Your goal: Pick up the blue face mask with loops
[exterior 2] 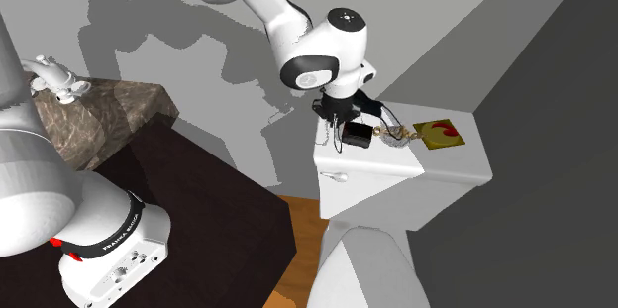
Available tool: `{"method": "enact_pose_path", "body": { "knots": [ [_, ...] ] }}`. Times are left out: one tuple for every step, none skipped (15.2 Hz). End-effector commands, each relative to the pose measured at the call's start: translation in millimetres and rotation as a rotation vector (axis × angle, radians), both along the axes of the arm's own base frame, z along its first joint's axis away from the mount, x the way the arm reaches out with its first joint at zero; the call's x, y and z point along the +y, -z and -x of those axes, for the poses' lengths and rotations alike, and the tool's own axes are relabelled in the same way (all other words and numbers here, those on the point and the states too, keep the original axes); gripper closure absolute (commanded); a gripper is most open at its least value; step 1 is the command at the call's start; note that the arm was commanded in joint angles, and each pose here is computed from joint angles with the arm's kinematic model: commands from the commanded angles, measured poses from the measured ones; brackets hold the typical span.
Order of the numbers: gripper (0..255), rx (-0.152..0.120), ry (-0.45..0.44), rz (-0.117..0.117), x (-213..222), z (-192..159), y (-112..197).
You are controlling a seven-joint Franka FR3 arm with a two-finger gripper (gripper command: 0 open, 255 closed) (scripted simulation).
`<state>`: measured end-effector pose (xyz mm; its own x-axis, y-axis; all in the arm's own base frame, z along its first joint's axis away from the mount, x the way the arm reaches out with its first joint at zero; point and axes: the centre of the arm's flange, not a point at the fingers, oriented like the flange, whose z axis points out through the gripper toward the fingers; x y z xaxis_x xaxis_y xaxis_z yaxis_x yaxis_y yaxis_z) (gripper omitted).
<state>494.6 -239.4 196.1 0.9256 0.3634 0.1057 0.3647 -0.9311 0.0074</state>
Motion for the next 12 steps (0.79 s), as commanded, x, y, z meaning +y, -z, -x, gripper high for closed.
{"method": "enact_pose_path", "body": {
  "knots": [
    [255,0.0,0.0,0.0,-1,1,-9],
    [255,0.0,0.0,0.0,-1,1,-15],
    [255,0.0,0.0,0.0,-1,1,-20],
    [255,0.0,0.0,0.0,-1,1,-25],
    [255,0.0,0.0,0.0,-1,1,-31],
    [255,0.0,0.0,0.0,-1,1,-36],
    [255,0.0,0.0,0.0,-1,1,-41],
    [255,0.0,0.0,0.0,-1,1,-46],
    [255,0.0,0.0,0.0,-1,1,-52],
    [255,0.0,0.0,0.0,-1,1,-57],
    [255,0.0,0.0,0.0,-1,1,-58],
    [255,0.0,0.0,0.0,-1,1,-58]
  ]
}}
